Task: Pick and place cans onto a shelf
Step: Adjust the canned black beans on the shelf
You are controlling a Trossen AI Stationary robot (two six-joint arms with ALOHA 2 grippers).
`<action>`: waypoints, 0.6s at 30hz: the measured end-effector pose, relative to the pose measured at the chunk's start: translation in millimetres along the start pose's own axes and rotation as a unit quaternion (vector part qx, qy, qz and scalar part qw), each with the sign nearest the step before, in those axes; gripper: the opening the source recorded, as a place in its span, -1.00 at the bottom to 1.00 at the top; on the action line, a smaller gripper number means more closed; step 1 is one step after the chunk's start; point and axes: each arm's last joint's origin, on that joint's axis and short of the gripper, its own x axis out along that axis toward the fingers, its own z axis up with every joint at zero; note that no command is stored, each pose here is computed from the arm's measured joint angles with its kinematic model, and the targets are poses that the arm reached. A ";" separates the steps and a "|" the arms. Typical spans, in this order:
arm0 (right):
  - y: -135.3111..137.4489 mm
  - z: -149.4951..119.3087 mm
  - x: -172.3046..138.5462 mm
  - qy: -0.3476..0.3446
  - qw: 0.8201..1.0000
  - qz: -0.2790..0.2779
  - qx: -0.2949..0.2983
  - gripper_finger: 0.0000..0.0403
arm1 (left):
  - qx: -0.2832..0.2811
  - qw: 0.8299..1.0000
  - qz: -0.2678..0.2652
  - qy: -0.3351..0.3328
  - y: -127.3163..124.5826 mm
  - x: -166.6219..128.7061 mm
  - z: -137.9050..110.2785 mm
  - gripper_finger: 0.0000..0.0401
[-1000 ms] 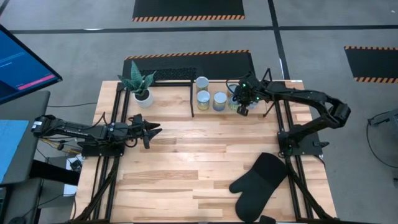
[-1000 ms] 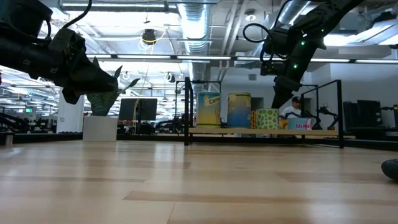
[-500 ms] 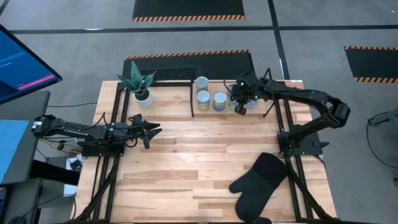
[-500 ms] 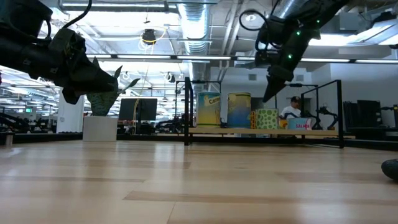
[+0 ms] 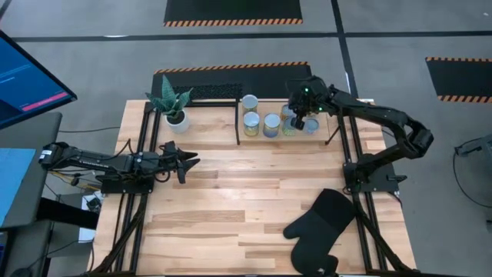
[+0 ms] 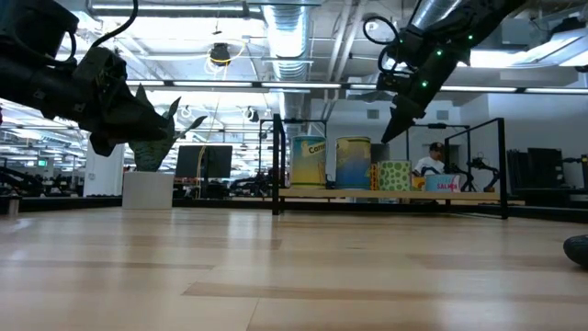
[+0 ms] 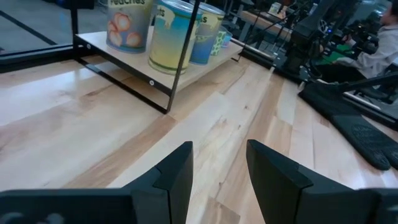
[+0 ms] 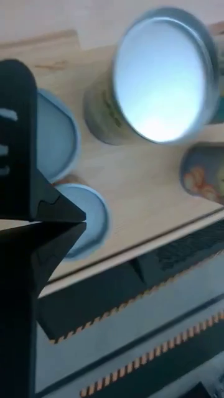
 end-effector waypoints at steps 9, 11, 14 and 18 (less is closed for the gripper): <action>0.0 -8.5 7.1 -0.007 1.000 -0.006 0.001 -0.89 | 0.002 1.000 0.002 -0.001 0.1 0.0 0.0 -0.31; -0.4 -12.0 8.4 -0.001 1.000 -0.006 0.003 -0.90 | 0.003 1.000 0.002 -0.001 0.1 0.0 0.1 -0.31; -0.1 -16.0 15.1 -0.010 1.000 -0.012 0.006 -0.89 | 0.003 1.000 0.002 -0.001 0.1 0.0 0.1 -0.31; -5.6 -9.3 18.1 -0.051 0.998 -0.034 0.005 -0.86 | 0.003 1.000 0.002 -0.001 0.2 0.0 0.0 -0.31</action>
